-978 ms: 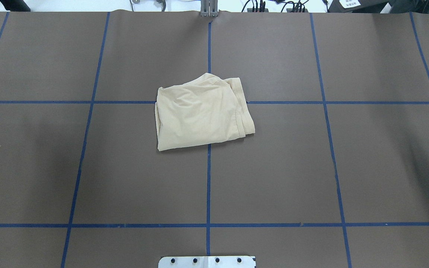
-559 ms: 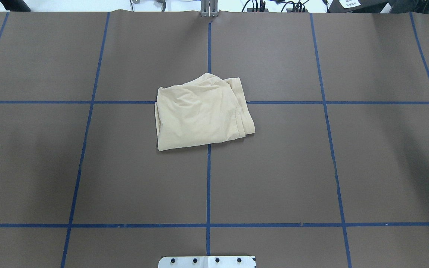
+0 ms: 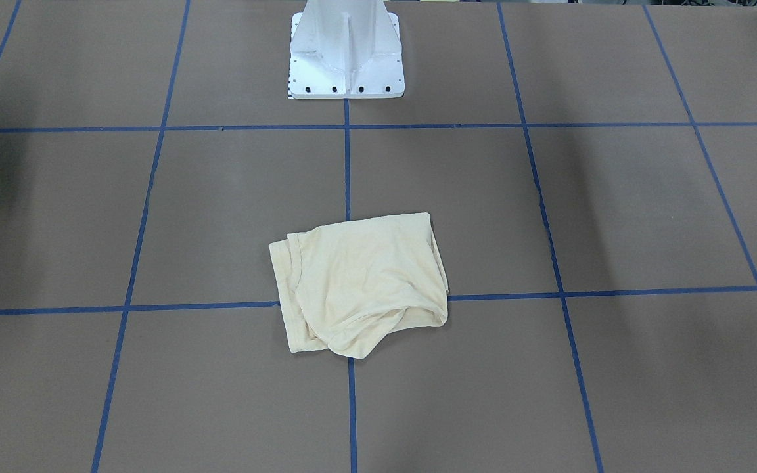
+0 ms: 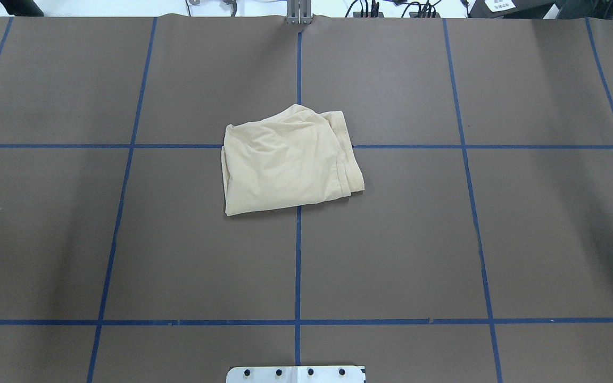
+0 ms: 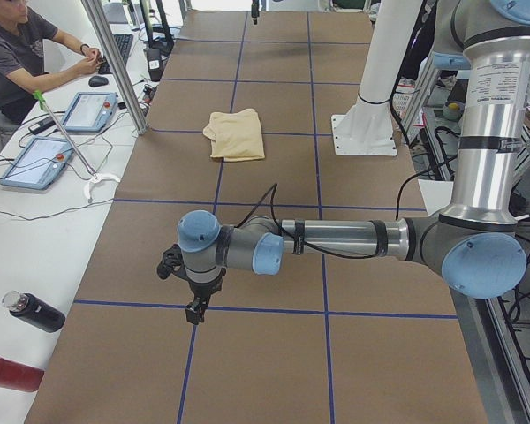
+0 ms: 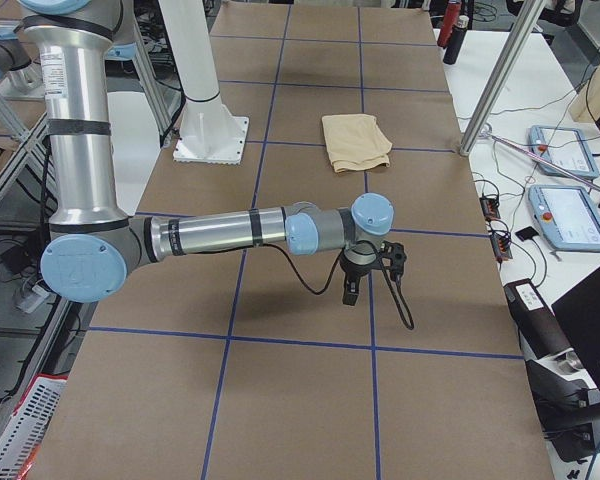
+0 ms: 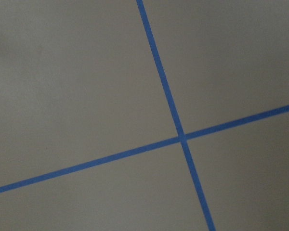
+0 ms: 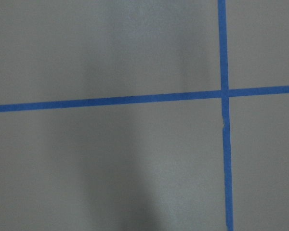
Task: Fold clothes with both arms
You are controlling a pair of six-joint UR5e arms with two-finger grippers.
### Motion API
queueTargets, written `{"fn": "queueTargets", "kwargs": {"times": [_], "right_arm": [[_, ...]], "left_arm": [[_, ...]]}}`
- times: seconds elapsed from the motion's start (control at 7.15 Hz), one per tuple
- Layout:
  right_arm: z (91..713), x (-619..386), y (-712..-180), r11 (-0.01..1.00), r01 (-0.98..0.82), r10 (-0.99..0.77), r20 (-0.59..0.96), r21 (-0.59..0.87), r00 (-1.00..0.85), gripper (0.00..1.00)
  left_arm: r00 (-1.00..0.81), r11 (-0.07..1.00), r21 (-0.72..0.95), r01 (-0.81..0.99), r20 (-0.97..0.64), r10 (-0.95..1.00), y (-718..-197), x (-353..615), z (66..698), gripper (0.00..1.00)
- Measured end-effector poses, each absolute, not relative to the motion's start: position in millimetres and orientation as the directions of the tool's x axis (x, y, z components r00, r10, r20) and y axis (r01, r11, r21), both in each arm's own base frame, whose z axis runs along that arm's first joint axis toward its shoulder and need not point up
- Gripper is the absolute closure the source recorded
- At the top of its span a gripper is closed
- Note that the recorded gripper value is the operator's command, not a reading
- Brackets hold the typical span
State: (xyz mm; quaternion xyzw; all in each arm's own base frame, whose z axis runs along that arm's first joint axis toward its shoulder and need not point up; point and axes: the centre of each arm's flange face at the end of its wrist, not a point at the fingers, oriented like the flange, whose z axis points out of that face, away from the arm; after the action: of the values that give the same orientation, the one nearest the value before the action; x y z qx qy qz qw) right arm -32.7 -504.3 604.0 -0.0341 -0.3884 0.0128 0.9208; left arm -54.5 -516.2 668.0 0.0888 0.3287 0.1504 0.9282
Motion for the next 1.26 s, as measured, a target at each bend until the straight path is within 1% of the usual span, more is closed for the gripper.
{"fn": "queueTargets", "kwargs": {"times": [0.28,0.7,1.26], "right_arm": [[617.7,-29.6,-494.0,0.997,0.026,0.03,0.71,-0.067,0.704,0.0],[641.8,-25.9,-487.9,0.994,0.026,0.054,0.695,-0.104,0.717,0.0],[646.6,32.4,-486.1,0.996,-0.051,0.084,0.687,-0.068,0.722,0.0]], "left_arm": [[0.72,0.941,0.255,-0.224,-0.607,0.336,-510.9,-53.4,674.4,0.0],[0.71,0.968,0.203,-0.15,-0.659,0.248,-515.1,-50.2,646.7,0.0],[0.718,0.973,0.193,-0.125,-0.659,0.223,-515.0,-59.3,633.2,0.0]]}}
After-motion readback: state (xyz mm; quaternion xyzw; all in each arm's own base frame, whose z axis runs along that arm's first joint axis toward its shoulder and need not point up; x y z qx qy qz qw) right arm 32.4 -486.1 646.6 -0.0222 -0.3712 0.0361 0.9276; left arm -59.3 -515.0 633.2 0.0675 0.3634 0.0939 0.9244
